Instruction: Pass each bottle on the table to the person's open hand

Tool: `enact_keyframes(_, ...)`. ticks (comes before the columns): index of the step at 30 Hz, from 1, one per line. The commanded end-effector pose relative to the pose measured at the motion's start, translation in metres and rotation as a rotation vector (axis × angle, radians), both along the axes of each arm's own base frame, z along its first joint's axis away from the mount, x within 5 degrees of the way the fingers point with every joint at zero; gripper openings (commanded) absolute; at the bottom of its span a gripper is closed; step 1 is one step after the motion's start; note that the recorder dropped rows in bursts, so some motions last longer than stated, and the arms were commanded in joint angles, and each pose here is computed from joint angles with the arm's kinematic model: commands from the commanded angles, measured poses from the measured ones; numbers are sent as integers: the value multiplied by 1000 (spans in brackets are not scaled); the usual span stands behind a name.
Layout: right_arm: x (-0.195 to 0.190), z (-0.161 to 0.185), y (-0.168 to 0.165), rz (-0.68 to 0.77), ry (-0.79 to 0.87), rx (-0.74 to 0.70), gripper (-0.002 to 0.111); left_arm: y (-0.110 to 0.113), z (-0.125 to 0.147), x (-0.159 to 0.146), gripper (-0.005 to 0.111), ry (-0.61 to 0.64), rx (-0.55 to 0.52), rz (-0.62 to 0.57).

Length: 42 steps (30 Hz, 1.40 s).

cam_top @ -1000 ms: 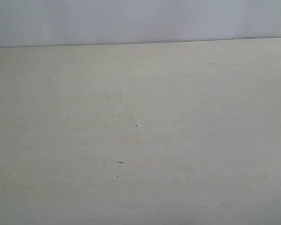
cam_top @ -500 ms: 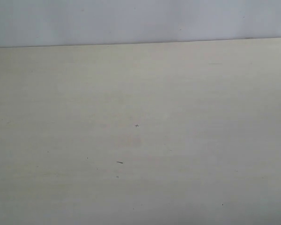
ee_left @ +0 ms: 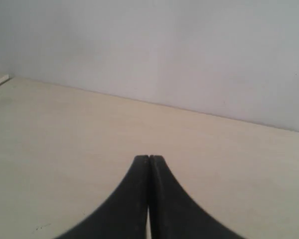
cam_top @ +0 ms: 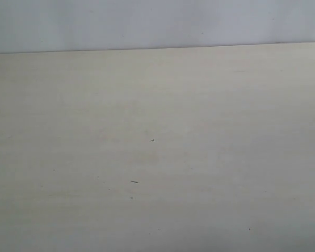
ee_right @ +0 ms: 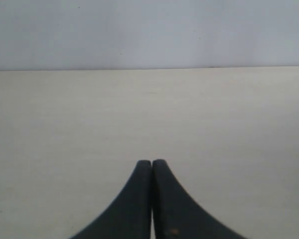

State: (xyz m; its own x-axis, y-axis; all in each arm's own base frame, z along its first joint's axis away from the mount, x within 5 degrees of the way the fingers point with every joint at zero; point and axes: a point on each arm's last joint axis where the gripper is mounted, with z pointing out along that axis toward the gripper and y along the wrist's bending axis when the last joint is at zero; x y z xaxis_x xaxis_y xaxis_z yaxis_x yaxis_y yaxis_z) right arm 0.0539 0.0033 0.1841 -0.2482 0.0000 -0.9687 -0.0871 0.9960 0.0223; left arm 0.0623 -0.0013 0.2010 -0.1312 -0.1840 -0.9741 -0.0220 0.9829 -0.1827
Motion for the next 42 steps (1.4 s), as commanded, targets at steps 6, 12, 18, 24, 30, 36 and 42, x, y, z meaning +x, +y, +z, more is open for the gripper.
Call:
enact_keyframes(6,0,-1,0,5,-7,4,0,-1,-12,-1,0,79,18,-14)
enact_keyframes(12,0,-1,0,5,-7,4,0,-1,-15,-2,0,108,64,-17)
enact_keyframes(18,0,-1,0,5,-7,4,0,0,-15,-2,0,102,74,-16)
enact_keyframes(24,0,-1,0,5,-7,4,0,-2,-20,-3,0,161,64,-30)
enact_keyframes(30,0,-1,0,5,-7,4,0,-2,-20,-3,0,163,62,-31)
enact_keyframes(36,0,-1,0,5,-7,4,0,-2,-20,-3,0,163,62,-31)
enact_keyframes(42,0,-1,0,5,-7,4,0,-2,-20,-3,0,163,62,-31)
